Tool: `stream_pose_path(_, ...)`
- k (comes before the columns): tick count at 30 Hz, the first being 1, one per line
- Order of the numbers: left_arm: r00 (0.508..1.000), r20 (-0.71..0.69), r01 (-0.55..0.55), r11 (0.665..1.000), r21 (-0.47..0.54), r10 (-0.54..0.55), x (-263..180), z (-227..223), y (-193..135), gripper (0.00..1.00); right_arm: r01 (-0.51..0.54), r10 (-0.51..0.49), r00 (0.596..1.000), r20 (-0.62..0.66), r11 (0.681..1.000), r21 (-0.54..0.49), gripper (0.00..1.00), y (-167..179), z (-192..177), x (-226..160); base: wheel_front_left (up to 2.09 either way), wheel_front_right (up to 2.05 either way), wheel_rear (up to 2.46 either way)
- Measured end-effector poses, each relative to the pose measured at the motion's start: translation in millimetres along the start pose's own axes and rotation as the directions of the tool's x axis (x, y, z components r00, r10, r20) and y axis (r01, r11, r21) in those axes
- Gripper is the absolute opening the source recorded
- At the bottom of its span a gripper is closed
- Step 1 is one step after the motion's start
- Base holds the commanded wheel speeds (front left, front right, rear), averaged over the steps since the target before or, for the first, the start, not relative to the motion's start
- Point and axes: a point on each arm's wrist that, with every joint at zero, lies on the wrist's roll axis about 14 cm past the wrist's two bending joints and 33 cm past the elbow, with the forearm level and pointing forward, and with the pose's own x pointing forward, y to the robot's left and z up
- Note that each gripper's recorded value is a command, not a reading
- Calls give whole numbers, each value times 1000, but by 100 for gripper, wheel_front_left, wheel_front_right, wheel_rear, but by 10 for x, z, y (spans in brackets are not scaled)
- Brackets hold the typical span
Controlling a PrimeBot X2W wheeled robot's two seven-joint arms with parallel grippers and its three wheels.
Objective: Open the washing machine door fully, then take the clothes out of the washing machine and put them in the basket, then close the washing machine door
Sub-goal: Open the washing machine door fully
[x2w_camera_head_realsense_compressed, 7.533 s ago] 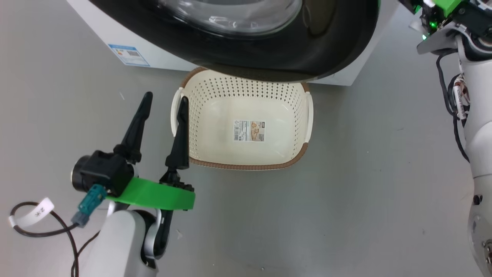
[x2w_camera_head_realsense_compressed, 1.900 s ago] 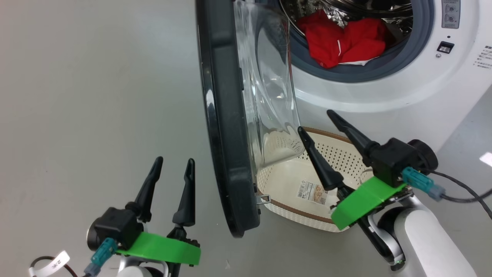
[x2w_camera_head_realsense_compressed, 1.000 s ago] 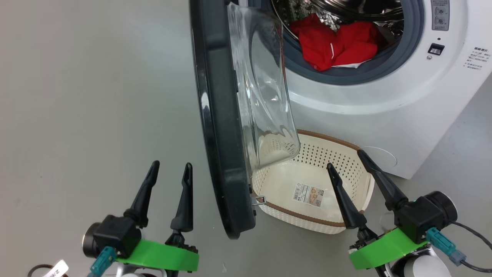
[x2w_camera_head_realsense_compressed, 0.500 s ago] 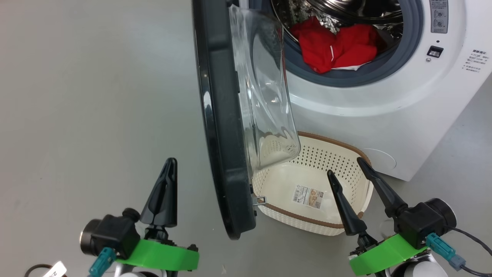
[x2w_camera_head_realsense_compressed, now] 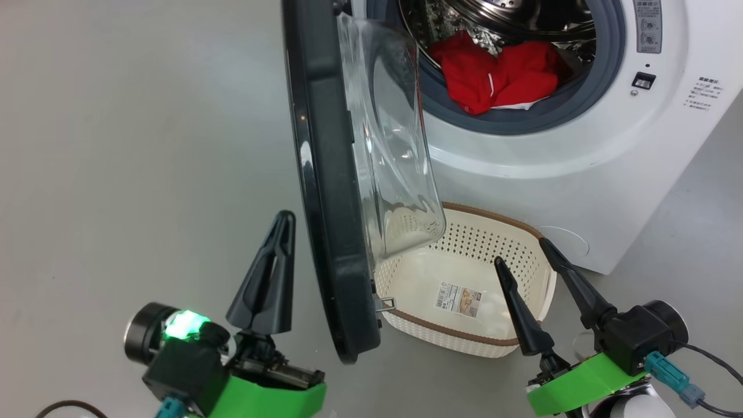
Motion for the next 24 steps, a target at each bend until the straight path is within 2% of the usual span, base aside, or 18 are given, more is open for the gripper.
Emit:
stream_pose_path(5, 996, 43, 74, 997, -15, -74, 61, 118, -232, 0, 6, -6, 1000, -1, 1000, 7, 100, -16, -5, -13, 0, 0, 0)
stream_pose_path(10, 986, 5, 170, 984, -52, -170, 28, 29, -538, 0, 12, -12, 1000, -3, 1000, 8, 100, -35, -14, -24, 0, 0, 0)
stream_pose_path(19, 953, -161, 244, 964, -103, -259, -92, -431, -801, 0, 19, -19, 1000, -11, 1000, 15, 100, -59, -45, -45, 0, 0, 0)
stream_pose_path(24, 929, -268, 238, 967, -91, -254, -163, -780, -755, 0, 24, -24, 1000, -15, 999, 20, 100, -78, -68, -51, 0, 0, 0)
